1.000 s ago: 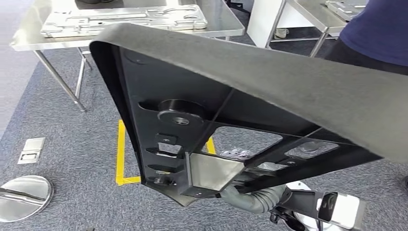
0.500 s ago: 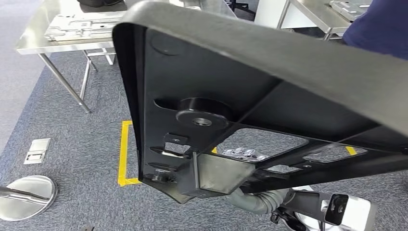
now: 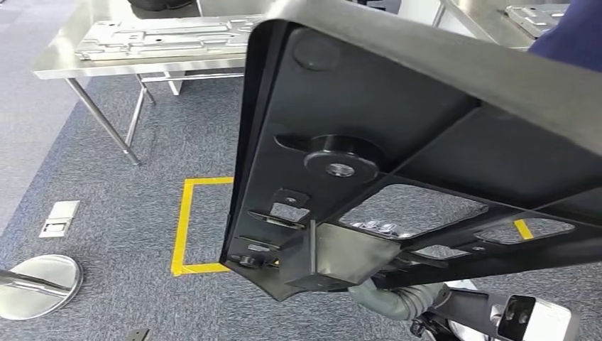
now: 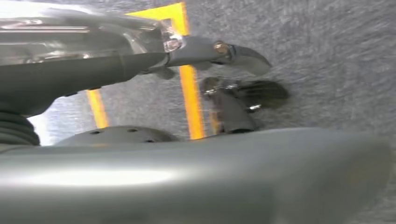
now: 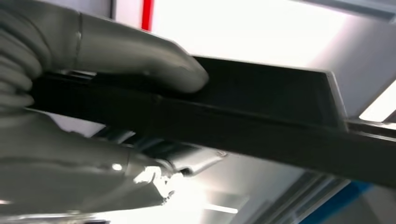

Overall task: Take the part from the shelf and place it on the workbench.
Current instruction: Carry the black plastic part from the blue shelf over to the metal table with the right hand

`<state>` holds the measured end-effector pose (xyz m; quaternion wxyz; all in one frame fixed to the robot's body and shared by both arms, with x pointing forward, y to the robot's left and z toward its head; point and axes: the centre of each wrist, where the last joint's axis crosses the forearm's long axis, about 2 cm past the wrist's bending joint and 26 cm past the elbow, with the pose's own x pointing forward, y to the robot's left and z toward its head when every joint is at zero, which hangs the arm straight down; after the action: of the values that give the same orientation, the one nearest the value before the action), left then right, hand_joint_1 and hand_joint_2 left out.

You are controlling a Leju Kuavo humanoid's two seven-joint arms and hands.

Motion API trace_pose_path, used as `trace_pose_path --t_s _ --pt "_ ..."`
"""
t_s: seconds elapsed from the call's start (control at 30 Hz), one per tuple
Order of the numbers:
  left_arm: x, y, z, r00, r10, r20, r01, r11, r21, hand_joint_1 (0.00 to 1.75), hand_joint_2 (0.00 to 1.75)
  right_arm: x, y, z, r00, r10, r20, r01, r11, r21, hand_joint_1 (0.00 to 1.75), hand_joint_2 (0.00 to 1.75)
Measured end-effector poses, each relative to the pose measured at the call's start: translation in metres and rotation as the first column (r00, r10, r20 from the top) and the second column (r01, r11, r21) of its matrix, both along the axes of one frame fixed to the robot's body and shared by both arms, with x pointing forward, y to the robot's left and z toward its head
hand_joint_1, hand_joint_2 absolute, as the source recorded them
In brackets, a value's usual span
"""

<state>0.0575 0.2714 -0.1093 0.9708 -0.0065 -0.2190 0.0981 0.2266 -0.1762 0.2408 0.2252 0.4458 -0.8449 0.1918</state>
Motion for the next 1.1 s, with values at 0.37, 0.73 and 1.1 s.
trace_pose_path --t_s 0.37,0.73,1.1 --pt "-0.0015 0.0001 -0.0002 1.000 -0.002 -0.004 0.002 1.000 0.005 0.00 1.75 -0.0004 0.0004 0.0000 1.000 0.001 0.000 -0.001 1.000 -0.001 1.75 1.75" --pt "-0.0015 0.0003 -0.0002 1.000 -0.008 -0.004 0.008 1.000 0.006 0.00 1.75 -0.0007 0.0020 0.0007 1.000 -0.002 0.000 0.002 1.000 0.006 1.75 1.75" --pt "-0.0007 0.0028 -0.0002 1.000 -0.007 -0.002 0.007 1.000 0.011 0.00 1.75 -0.0026 0.0053 0.0045 1.000 -0.003 0.006 0.002 1.000 0.027 1.75 1.75"
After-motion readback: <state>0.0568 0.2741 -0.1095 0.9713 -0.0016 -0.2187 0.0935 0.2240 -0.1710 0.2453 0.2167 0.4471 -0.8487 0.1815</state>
